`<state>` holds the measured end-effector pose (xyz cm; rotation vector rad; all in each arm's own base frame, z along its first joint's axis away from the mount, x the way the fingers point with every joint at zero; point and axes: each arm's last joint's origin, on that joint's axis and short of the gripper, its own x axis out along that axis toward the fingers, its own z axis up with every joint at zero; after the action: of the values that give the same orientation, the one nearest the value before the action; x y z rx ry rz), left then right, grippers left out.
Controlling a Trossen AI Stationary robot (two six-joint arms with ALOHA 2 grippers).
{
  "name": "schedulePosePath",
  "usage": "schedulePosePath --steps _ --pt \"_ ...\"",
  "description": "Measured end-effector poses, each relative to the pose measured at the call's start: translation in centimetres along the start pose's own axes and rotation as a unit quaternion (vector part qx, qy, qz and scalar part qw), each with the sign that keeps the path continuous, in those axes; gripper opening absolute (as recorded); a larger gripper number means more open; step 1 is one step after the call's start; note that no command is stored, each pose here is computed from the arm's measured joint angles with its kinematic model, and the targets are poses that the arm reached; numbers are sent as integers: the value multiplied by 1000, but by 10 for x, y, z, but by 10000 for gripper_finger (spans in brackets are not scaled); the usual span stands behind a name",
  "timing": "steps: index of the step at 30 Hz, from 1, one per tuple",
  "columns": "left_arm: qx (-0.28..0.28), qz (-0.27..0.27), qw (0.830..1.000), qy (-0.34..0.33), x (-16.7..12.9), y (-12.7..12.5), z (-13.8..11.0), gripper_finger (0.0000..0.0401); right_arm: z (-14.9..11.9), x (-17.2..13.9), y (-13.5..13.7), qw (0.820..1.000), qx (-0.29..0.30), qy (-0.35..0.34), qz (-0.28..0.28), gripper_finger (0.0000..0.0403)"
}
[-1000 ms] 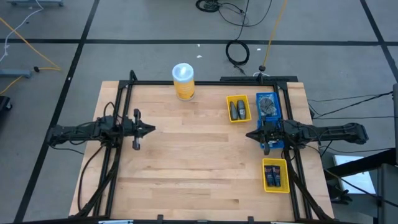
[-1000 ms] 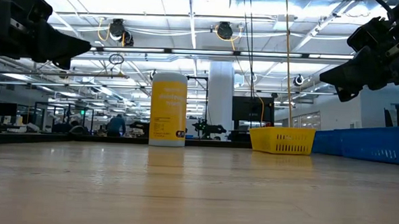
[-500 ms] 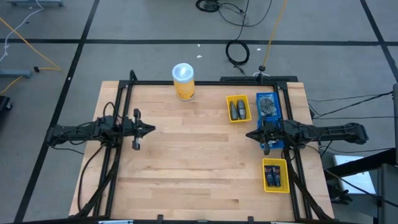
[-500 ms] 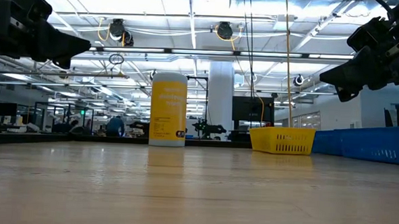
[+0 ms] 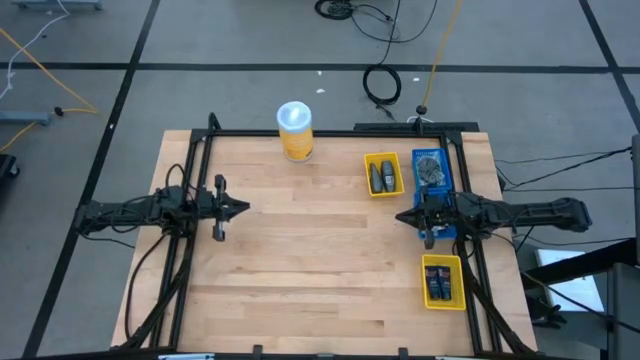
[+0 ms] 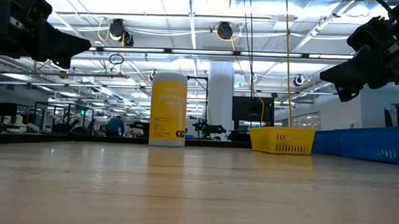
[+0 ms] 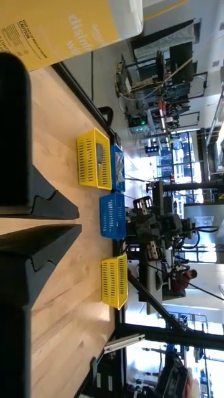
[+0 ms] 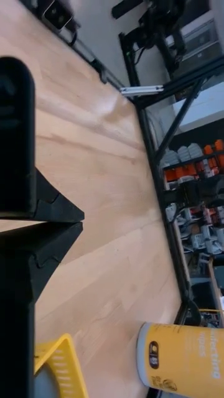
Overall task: Pick & Place Travel size toiletries
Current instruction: Return to home position
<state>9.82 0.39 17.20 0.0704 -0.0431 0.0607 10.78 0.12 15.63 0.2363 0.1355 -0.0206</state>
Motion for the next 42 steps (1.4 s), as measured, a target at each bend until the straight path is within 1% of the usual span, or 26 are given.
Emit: schedulePosePath --steps 2,5,7,9,10,15,20,42 --pt "0 0 1000 0 0 0 0 26 1 -3 0 1000 -2 -10 6 4" --pt "0 0 1000 -1 0 0 0 26 5 -7 3 997 -52 -36 34 4" --pt "0 0 1000 -1 0 0 1 26 9 -11 5 992 -91 -59 58 4" --pt "0 0 1000 -1 0 0 1 26 11 -13 6 988 -112 -79 70 4" --pt "0 0 1000 -1 0 0 1 26 11 -13 6 988 -116 -75 74 4" --pt "0 0 1000 -1 0 0 1 26 10 -13 7 988 -116 -73 75 4" --pt "0 0 1000 -1 0 0 1 26 10 -13 7 984 -144 -75 73 4" --pt "0 0 1000 -1 0 0 1 26 10 -12 6 985 -136 -71 73 4"
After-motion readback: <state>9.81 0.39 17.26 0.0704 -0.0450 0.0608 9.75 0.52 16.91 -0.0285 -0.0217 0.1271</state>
